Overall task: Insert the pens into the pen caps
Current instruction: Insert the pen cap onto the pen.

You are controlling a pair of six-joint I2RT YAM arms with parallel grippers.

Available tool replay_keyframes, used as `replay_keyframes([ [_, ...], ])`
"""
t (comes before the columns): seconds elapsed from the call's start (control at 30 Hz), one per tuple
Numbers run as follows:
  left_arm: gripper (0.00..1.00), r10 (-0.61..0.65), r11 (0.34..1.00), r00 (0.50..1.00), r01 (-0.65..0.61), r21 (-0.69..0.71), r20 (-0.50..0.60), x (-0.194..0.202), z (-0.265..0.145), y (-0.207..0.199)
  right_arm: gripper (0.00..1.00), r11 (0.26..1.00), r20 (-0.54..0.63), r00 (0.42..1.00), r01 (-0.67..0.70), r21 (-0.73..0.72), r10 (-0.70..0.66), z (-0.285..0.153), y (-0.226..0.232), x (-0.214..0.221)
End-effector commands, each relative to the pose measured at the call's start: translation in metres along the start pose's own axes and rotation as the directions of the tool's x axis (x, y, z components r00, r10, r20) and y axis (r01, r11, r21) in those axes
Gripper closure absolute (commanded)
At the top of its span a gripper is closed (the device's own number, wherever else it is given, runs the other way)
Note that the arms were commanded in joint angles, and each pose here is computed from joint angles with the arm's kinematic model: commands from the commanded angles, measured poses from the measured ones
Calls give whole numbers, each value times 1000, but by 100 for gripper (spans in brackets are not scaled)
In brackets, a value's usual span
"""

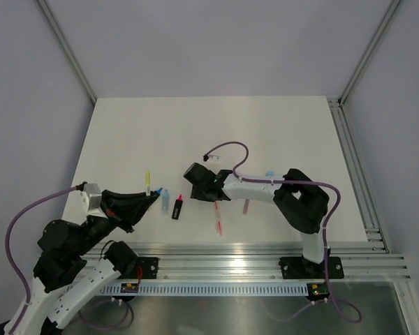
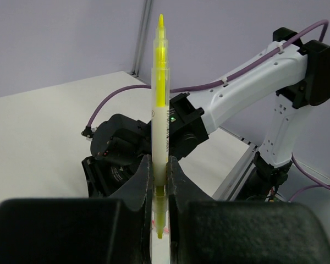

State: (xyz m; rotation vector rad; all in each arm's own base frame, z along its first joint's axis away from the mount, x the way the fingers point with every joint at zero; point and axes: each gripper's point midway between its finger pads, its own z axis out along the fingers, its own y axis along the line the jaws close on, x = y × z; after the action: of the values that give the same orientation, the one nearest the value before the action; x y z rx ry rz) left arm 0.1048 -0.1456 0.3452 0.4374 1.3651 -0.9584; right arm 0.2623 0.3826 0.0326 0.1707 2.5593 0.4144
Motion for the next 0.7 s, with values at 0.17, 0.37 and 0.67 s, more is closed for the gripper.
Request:
replay_keyframes([
  [0.17,100,28,994,995,-38,102,98,-23,-15,-21,54,995,93,991,-95,31,92,-15,7,-25],
  [0.37,100,28,992,992,-43,119,123,-27,-23,-24,54,992,103,988,-116,49,111,-12,8,-26],
  [0.67,100,23,993,987,-40,107,159,-33,-34,-21,56,987,108,986,-136,84,127,-1,12,-28],
])
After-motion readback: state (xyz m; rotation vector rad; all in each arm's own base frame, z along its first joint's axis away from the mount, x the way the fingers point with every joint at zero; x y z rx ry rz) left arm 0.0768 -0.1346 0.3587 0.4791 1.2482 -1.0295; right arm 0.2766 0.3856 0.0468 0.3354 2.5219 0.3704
